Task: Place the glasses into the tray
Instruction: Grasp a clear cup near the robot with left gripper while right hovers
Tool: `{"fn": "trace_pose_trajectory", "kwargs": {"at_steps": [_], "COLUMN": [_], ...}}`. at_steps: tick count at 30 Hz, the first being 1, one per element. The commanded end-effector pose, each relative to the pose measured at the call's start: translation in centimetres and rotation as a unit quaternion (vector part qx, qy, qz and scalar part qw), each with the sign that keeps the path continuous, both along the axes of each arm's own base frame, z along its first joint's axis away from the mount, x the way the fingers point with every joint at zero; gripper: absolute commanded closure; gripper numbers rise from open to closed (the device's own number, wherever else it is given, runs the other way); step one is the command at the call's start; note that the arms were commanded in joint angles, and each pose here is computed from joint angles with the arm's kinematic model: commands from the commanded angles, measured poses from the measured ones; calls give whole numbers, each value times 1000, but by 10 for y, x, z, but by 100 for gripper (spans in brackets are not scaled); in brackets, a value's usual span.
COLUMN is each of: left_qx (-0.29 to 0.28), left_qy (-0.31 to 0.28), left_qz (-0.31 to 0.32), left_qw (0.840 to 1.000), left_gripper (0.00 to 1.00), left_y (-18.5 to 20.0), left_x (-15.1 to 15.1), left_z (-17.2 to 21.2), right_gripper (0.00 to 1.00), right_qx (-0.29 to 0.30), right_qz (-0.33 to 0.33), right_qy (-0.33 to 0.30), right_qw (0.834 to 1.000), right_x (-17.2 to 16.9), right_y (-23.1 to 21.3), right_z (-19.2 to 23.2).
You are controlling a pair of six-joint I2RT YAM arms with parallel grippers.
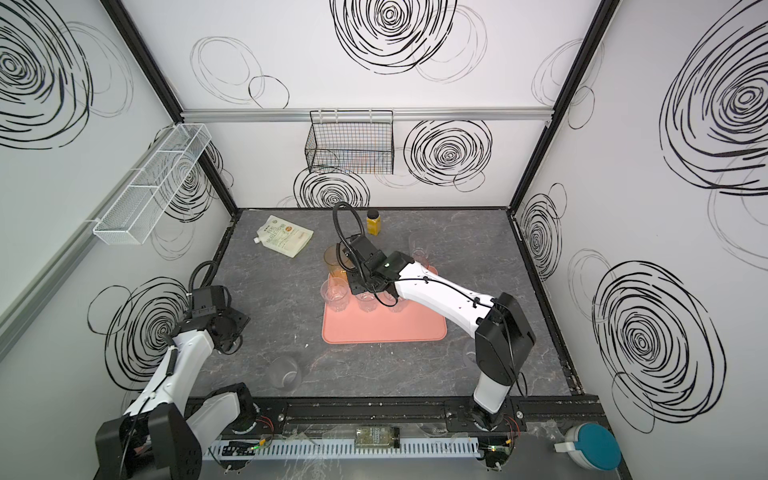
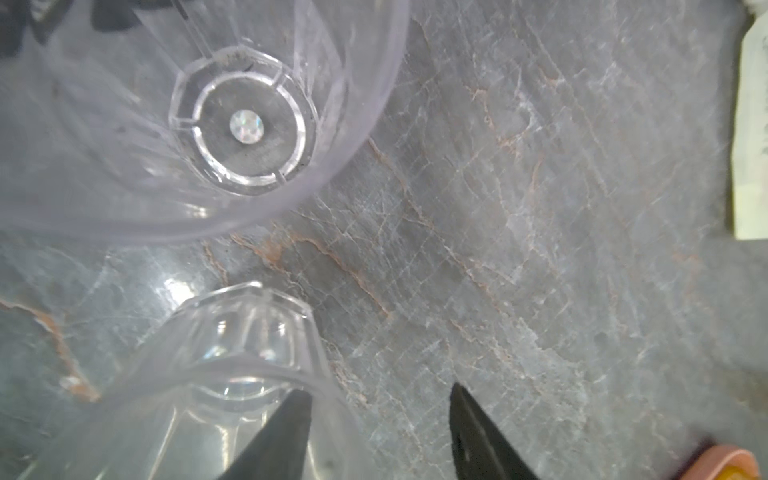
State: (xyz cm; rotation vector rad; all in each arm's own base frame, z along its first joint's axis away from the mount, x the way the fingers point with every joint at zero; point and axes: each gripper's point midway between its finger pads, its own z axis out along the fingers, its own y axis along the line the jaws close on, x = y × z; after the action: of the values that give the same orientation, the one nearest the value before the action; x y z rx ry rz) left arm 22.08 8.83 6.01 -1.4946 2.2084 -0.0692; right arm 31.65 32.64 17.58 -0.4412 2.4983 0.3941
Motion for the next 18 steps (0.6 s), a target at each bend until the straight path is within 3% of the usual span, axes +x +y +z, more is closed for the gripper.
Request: {"fn": "trace_pose_trajectory", "kwargs": {"at_steps": [1, 11, 18], "left_qx": [-14, -59, -61], "left_qy": [-24, -35, -33], "left_qz": [-3, -35, -107], "left_qw": [1000, 997, 992], "left_gripper": [56, 94, 100], "left_y": [-6, -39, -118], "left_x": [6, 17, 23], "left_z": [1, -2, 9], "right_gripper": [56, 56, 56], "right_qx": [14, 16, 19], "right_qz": [-10, -8, -6], "right_qy": [-14, -19, -22], "right_qw": [1000, 1000, 1000], "right_x": [-1, 0, 2], "right_y": [-1, 0, 3], "right_z": [12, 15, 17]}}
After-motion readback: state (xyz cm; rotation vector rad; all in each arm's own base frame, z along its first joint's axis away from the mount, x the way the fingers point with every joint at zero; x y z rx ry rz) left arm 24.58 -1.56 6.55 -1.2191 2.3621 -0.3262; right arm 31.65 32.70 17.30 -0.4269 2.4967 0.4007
